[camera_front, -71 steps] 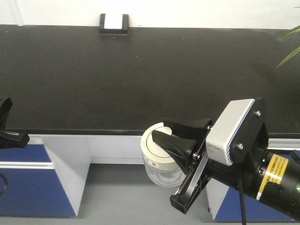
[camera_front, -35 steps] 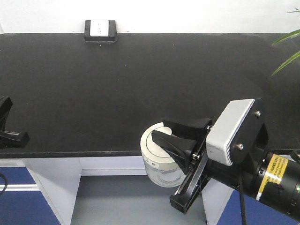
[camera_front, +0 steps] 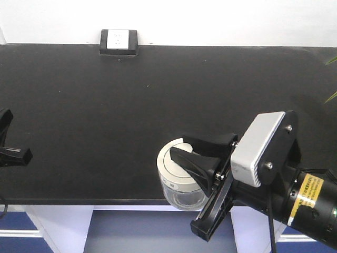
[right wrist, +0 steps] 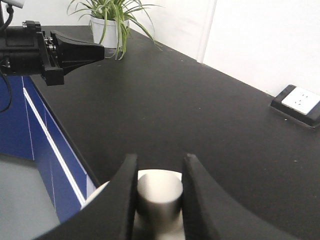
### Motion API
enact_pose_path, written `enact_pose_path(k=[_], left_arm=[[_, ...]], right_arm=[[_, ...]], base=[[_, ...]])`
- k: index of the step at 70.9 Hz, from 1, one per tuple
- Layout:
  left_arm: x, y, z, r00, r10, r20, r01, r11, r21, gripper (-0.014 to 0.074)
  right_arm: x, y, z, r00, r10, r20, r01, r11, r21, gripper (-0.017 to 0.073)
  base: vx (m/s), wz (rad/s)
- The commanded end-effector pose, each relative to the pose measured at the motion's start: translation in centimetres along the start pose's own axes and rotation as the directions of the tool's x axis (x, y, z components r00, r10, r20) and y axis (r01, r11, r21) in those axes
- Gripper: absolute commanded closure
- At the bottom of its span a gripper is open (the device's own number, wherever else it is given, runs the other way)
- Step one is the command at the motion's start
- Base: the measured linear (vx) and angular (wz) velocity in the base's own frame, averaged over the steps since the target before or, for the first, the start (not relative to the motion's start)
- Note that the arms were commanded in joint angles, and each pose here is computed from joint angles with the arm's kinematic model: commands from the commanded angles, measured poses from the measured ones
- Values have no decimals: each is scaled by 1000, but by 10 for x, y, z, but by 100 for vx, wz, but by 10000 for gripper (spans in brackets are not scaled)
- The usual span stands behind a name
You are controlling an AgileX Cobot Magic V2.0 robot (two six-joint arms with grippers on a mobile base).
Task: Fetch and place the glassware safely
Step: 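Hold the jar in the right gripper above the black benchtop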
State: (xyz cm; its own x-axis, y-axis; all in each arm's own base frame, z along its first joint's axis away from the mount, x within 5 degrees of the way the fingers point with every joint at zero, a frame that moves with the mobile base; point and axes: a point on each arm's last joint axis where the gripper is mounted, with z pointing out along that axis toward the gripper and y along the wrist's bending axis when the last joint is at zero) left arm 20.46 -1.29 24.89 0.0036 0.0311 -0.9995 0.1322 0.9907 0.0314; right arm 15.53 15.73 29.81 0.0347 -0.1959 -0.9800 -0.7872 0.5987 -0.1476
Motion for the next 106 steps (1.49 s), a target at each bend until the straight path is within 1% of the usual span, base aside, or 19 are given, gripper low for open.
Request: enact_pose_path(k=[1, 44, 106], left_arm=[[-16, 1, 1, 993, -12, 114, 12, 1000, 0, 601], [-16, 1, 1, 993, -12, 114, 12, 1000, 0, 601], [-16, 1, 1, 993, -12, 114, 12, 1000, 0, 601]], right_arm=[[-21, 1, -4, 992, 5, 129, -3, 1000, -22, 560], [-21, 1, -4, 992, 5, 129, -3, 1000, -22, 560], [-21, 1, -4, 992, 5, 129, -3, 1000, -22, 560]], base=[[15, 0], [12, -1], [5, 0]])
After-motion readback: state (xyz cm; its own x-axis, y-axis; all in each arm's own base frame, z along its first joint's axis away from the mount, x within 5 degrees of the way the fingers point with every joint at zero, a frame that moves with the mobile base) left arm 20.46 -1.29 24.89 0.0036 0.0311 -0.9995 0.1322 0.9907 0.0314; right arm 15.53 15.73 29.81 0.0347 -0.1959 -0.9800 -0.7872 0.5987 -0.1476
